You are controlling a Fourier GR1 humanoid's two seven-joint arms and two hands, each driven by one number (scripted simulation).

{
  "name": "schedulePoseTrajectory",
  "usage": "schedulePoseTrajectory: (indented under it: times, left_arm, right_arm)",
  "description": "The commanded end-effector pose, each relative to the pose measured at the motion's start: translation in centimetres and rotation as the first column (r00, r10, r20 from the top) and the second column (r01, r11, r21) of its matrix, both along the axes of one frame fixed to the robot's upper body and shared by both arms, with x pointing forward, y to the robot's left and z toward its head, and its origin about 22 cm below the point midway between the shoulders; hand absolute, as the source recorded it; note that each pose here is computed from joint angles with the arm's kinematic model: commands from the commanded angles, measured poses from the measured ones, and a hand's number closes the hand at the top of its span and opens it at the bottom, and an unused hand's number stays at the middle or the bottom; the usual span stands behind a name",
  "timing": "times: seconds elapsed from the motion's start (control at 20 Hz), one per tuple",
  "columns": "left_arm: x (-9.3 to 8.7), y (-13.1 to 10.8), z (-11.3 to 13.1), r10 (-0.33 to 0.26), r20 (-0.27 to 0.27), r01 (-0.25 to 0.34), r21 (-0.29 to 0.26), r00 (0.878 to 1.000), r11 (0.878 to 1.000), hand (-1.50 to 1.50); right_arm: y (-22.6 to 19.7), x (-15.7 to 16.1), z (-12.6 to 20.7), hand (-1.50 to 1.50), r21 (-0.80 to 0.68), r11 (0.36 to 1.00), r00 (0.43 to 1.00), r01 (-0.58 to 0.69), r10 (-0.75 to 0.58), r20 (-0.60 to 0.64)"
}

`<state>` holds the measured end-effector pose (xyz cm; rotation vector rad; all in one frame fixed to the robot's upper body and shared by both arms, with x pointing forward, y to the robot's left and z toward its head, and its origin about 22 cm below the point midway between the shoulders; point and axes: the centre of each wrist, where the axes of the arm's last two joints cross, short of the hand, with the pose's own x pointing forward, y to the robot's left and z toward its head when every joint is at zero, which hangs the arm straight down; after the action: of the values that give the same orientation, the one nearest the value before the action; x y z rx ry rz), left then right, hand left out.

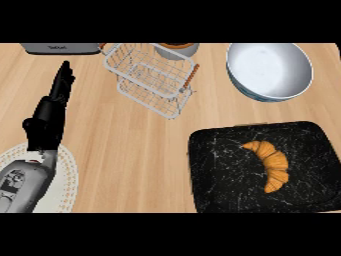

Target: Pick the croissant from the tray and place it in the tiered basket

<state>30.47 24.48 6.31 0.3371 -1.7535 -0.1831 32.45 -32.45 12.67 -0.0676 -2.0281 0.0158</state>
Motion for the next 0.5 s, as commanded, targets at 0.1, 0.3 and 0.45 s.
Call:
schedulePoseTrajectory:
  times: [0.1,0.3,0.45]
  left_arm:
    - [-1.9,-1.6,-3.3,-0.134,-0.101,0.123,-0.105,0.986,0.987,0.0]
    - [-3.3,-3.9,-5.4,-0.287,-0.206,0.25,-0.19,0.935,0.949,0.0]
    - [-4.0,-2.9,-7.1,-0.305,-0.227,0.251,-0.237,0.925,0.939,0.0]
  right_arm:
    - [5.7,-0.5,-3.9,-1.5,-0.03,0.997,0.977,-0.076,0.069,-0.201]
    - [5.1,0.0,-6.6,-1.5,-0.419,0.908,0.934,0.008,-0.157,-0.321]
    - [14.6,-1.8,-12.5,-1.5,0.001,0.997,0.909,-0.077,0.071,-0.41]
